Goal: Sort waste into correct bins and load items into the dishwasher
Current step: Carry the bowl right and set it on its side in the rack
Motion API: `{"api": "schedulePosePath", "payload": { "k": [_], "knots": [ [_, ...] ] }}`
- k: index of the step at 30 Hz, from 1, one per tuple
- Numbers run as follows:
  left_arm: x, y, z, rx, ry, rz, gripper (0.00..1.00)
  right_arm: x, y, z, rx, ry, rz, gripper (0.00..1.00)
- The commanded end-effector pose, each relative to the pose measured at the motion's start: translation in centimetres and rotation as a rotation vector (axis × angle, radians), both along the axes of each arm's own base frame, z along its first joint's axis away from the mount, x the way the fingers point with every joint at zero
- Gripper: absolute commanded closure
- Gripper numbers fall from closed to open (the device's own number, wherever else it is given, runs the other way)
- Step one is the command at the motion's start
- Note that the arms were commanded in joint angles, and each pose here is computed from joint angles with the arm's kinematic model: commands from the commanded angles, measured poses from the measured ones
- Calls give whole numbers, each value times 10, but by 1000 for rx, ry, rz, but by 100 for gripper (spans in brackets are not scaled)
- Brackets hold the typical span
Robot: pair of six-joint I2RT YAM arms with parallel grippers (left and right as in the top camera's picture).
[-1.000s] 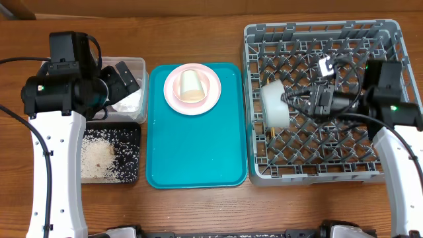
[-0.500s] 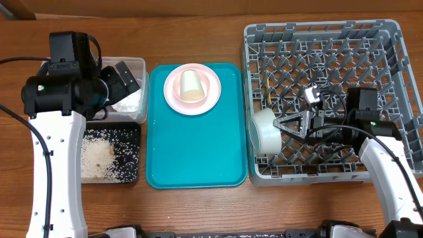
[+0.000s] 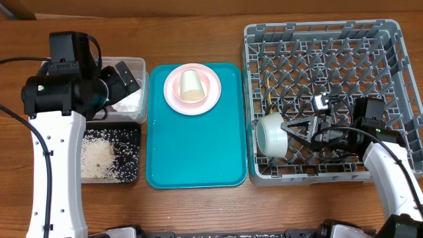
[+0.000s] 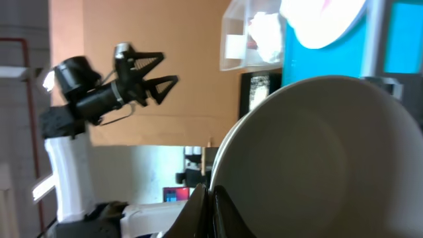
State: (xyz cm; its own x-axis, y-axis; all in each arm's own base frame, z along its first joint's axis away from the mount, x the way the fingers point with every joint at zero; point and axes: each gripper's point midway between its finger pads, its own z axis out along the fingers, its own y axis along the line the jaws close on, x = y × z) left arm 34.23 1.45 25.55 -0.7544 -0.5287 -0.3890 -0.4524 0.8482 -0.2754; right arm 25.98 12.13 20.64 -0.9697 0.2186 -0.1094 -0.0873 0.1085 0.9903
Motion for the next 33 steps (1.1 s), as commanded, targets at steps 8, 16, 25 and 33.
{"api": "schedulePosePath", "payload": {
  "k": [8, 16, 25, 33],
  "knots": [
    [1, -2, 10, 9, -31, -23, 0, -3, -1, -7, -16, 18, -9, 96],
    [1, -2, 10, 9, -31, -23, 0, 7, -14, -27, -98, -8, -73, 96],
    [1, -2, 10, 9, -31, -23, 0, 23, -39, -48, -243, -17, -177, 85],
    [1, -3, 10, 9, -31, -25, 0, 32, -48, -59, -338, -31, -216, 76]
  ]
}}
